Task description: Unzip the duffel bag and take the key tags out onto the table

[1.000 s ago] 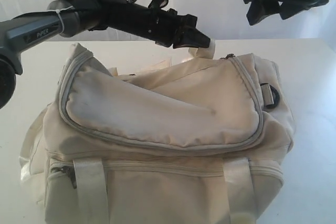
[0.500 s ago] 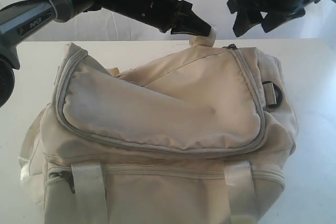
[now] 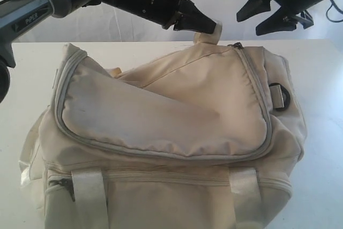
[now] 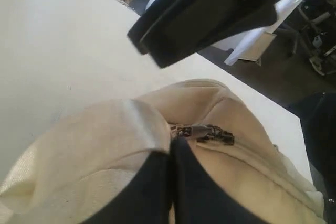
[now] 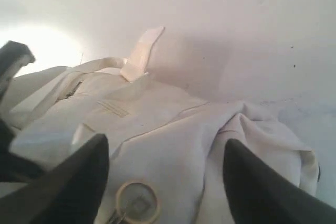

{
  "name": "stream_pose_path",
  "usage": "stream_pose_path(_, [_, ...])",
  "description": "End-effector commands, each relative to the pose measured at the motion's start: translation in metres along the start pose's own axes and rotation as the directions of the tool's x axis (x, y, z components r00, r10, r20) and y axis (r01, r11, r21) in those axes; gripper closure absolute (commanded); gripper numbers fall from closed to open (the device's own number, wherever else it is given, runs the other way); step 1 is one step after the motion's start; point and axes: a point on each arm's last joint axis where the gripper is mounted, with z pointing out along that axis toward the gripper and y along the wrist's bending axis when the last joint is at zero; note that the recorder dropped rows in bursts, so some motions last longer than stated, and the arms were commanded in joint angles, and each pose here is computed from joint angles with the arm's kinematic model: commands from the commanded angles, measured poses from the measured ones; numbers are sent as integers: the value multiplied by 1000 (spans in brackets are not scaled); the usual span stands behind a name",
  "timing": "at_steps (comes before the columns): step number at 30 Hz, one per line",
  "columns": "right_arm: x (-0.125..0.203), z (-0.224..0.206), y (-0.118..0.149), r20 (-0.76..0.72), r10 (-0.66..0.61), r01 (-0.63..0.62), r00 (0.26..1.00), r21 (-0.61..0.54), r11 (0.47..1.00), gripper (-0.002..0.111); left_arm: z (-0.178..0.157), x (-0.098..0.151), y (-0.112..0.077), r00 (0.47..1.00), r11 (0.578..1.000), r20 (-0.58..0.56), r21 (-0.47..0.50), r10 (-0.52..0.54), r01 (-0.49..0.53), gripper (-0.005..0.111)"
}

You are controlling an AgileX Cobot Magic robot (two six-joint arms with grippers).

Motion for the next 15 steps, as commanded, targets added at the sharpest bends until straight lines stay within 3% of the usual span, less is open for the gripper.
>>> stream_pose_path(1, [0, 6, 0, -10, -7, 6, 1000, -29, 1000, 45, -14, -26, -35, 995, 994, 92, 93, 46, -54, 107])
stream_pose_path(6, [2, 15, 9, -34, -37, 36, 999, -24, 999, 44, -14, -25, -34, 995, 995, 86, 82, 51, -58, 107])
stream_pose_path(11, [9, 26, 13, -107, -82, 91, 991, 83, 992, 45, -14, -25, -31, 995, 997, 84, 49, 48, -52, 107])
stream_pose_path(15, [10, 23, 21, -105, -87, 97, 991, 95, 991, 45, -14, -23, -27, 998, 999, 57, 4, 40, -40, 107])
